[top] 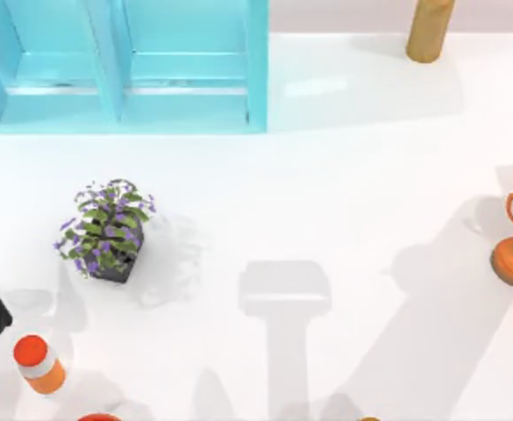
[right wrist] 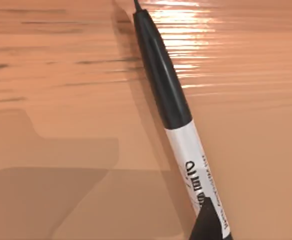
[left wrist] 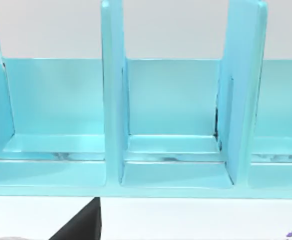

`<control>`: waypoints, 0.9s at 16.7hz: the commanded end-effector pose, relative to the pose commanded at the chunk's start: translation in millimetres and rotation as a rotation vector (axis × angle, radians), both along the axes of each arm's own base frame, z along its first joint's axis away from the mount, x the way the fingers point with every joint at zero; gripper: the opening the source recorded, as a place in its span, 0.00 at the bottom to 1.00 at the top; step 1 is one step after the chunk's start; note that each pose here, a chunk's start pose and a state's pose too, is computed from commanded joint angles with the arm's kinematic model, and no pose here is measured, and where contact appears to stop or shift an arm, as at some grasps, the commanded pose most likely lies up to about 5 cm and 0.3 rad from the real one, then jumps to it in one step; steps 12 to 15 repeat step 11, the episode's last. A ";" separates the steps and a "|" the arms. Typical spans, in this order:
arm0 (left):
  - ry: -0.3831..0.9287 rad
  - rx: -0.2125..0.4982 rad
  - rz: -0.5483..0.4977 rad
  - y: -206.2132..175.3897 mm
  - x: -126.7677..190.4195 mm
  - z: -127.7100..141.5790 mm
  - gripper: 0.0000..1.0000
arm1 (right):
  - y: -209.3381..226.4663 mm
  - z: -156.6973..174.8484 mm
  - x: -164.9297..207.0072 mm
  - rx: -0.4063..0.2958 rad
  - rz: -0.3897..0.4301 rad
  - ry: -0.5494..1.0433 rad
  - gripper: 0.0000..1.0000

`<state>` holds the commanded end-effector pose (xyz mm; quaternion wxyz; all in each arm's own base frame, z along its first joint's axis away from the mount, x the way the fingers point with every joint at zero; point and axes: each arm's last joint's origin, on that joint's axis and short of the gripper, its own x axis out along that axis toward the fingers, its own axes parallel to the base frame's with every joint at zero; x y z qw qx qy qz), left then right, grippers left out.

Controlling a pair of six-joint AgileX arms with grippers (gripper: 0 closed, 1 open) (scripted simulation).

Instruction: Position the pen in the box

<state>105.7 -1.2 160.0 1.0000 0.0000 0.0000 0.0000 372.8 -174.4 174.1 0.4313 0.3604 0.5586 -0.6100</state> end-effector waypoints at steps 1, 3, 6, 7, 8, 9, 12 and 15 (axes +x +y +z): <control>0.000 0.000 0.000 0.0 0.0 0.0 1.00 | 0.0 0.0 0.0 0.000 0.000 0.000 0.68; 0.000 0.000 0.000 0.0 0.0 0.0 1.00 | 0.0 0.0 0.0 0.000 0.000 0.000 0.83; 0.000 0.000 0.000 0.0 0.0 0.0 1.00 | 0.0 0.0 0.0 0.000 0.000 0.000 1.00; 0.000 0.000 0.000 0.0 0.0 0.0 1.00 | 0.0 0.0 0.0 0.000 0.000 0.000 1.00; 0.000 0.000 0.000 0.0 0.0 0.0 1.00 | 0.0 0.0 0.0 0.000 0.000 0.000 1.00; 0.000 0.000 0.000 0.0 0.0 0.0 1.00 | 0.0 0.0 0.0 0.000 0.000 0.000 1.00; 0.000 0.000 0.000 0.0 0.0 0.0 1.00 | 0.0 0.0 0.0 0.000 0.000 0.000 1.00; 0.000 0.000 0.000 0.0 0.0 0.0 1.00 | 0.0 0.0 0.0 0.000 0.000 0.000 1.00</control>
